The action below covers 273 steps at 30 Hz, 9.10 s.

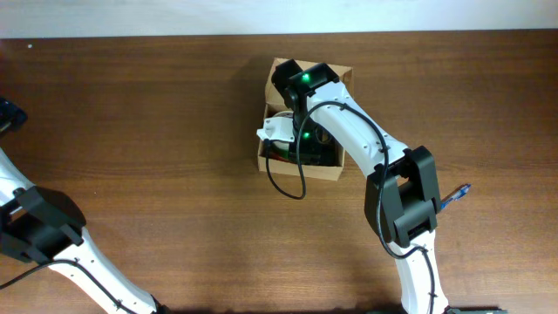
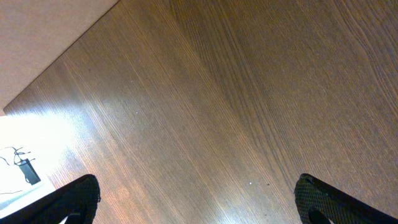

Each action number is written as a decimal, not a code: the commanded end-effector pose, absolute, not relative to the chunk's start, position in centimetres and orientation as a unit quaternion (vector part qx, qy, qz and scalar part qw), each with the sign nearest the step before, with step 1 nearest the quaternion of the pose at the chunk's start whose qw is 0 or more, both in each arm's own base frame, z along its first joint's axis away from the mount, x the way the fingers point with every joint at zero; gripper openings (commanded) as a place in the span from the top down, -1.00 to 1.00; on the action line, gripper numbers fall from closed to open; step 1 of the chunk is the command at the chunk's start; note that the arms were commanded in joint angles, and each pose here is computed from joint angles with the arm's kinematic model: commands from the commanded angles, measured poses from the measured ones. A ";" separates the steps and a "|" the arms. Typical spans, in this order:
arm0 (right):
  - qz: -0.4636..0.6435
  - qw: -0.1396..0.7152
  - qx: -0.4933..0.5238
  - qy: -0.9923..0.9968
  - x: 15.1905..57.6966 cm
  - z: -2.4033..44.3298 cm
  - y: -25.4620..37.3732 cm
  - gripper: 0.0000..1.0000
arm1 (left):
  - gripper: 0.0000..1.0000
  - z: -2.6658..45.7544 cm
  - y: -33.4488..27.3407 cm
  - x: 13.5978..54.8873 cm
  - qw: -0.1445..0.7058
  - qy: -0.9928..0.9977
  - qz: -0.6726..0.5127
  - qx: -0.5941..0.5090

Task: Pack container
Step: 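Release the orange knife inside the box and lift the right gripper, then move the right gripper to the blue pen on the table, then lower the right gripper onto the blue pen and grasp it, then carry the blue pen over the box and lower it in, then release the blue pen inside the box and raise the right gripper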

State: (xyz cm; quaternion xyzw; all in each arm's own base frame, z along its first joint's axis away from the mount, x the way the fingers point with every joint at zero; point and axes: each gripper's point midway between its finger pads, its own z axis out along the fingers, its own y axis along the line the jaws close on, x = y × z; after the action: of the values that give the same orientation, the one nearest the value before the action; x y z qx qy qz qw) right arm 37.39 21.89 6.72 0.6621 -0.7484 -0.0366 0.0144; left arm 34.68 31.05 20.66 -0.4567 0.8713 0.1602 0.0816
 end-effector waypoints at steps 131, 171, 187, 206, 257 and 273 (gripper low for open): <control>0.060 0.019 -0.525 -0.849 25.5 -2.5 -13.1 0.21 | -0.99 21.6 31.0 34.3 0.091 0.866 0.160 -0.465; -0.006 -0.195 0.226 -0.954 40.5 25.1 2.7 0.93 | -0.99 21.6 31.0 34.3 0.091 0.866 0.160 -0.465; -0.008 -0.138 0.564 -0.814 38.5 20.3 16.9 0.92 | -1.00 21.6 31.0 34.3 0.091 0.866 0.160 -0.465; -0.023 -0.067 0.666 -0.743 38.3 12.6 22.0 0.93 | -0.99 21.6 31.0 34.3 0.091 0.866 0.160 -0.465; -0.030 -0.137 0.636 -0.759 40.7 17.2 26.9 -0.01 | -1.00 21.6 31.0 34.3 0.091 0.866 0.160 -0.465; -0.097 -0.452 0.119 -0.879 48.3 39.3 19.3 0.92 | -1.00 21.6 31.0 34.3 0.091 0.866 0.160 -0.465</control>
State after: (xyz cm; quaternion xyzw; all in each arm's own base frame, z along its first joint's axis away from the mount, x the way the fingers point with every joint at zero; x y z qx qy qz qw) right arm 47.46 24.96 36.41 0.2940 -0.8500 -0.0729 -0.4309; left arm 34.67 31.05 20.66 -0.4567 0.8713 0.1604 0.0813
